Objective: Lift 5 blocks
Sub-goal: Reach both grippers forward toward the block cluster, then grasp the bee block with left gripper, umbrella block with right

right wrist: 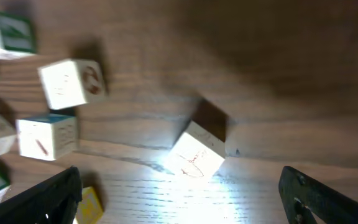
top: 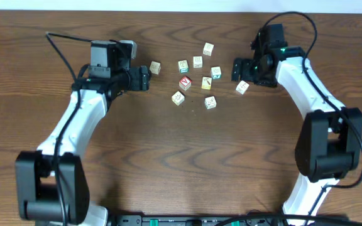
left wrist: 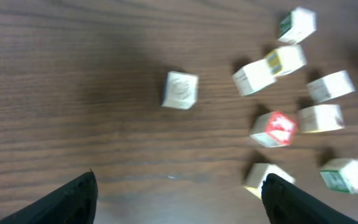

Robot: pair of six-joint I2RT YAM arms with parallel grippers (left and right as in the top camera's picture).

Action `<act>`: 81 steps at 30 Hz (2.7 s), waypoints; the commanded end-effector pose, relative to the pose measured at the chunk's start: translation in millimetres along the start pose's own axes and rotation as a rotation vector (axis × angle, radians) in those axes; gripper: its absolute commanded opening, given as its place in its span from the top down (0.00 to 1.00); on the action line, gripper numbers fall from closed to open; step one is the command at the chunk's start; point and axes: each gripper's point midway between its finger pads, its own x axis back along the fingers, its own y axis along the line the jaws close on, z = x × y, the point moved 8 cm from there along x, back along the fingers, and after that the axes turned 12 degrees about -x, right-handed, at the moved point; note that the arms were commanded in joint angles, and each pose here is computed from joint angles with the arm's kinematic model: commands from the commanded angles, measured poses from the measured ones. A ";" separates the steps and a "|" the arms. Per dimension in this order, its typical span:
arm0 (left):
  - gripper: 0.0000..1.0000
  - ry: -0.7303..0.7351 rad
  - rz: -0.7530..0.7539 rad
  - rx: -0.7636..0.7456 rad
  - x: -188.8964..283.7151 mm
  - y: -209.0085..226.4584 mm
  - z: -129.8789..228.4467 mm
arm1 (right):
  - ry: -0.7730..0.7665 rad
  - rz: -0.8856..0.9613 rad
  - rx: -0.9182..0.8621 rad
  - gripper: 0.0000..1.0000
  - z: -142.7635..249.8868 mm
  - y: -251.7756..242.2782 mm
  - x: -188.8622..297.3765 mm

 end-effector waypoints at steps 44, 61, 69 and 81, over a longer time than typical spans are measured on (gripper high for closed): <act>0.14 0.087 -0.081 -0.175 -97.4 12.8 -12.7 | -0.016 0.138 -0.369 0.43 4.0 -7.1 -41.3; 0.14 0.070 -0.085 -0.225 -98.3 10.4 -16.4 | 0.028 0.173 -0.321 0.65 22.9 6.3 -60.0; 0.14 -0.005 -0.098 -0.240 -98.8 9.8 -29.2 | 0.041 0.191 -0.317 0.80 25.4 2.6 -71.5; 0.19 0.021 -0.057 -0.276 -132.4 -11.1 -15.8 | 0.038 0.181 -0.253 0.88 23.6 3.7 -71.9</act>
